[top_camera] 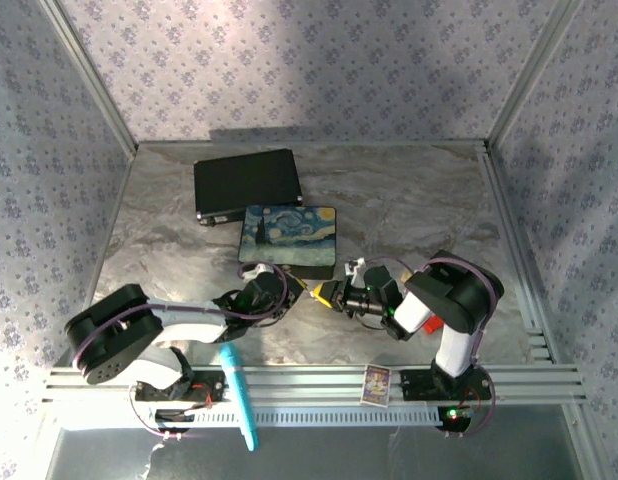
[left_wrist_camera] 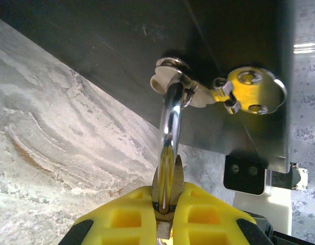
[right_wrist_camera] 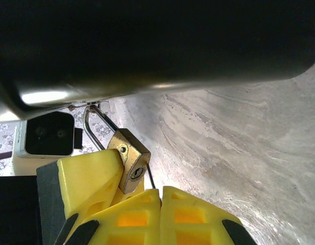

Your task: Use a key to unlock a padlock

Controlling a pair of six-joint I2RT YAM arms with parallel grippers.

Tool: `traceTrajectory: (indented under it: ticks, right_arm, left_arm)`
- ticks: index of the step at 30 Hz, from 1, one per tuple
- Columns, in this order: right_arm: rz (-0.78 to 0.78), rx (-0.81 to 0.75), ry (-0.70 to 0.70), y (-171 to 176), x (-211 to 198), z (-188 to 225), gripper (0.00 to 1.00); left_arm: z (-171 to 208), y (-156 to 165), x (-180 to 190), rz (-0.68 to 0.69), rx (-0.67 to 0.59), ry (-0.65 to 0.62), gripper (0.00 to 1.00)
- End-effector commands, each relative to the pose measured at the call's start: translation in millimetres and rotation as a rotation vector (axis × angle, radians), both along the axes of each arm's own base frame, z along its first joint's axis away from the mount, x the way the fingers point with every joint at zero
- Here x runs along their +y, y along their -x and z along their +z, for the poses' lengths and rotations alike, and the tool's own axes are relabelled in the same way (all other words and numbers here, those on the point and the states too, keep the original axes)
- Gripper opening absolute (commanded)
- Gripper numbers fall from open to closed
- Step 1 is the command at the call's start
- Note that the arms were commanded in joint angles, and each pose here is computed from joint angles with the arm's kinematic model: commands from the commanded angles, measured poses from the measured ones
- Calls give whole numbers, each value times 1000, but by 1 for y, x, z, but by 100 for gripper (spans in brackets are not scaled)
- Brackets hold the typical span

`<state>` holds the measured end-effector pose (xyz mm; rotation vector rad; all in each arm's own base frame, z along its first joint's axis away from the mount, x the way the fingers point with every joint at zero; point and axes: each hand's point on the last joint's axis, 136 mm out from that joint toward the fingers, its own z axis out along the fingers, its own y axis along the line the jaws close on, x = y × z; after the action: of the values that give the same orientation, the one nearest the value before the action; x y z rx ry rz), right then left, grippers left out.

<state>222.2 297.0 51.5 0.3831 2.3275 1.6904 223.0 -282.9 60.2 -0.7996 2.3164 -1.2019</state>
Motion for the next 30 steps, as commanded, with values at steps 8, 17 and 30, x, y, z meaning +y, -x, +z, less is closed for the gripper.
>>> traceTrajectory:
  ticks: [8, 17, 30]
  right_arm:
    - [14, -53, -63, -2, 11, 16, 0]
    - [-17, -34, -39, -1, 4, 7, 0]
    - [26, -76, -74, -13, 14, 18, 0]
  left_arm:
    - [10, -6, 2, 27, -19, 17, 0]
    - [6, -4, 6, 37, -9, 8, 0]
    - [30, 3, -16, -36, -43, 114, 0]
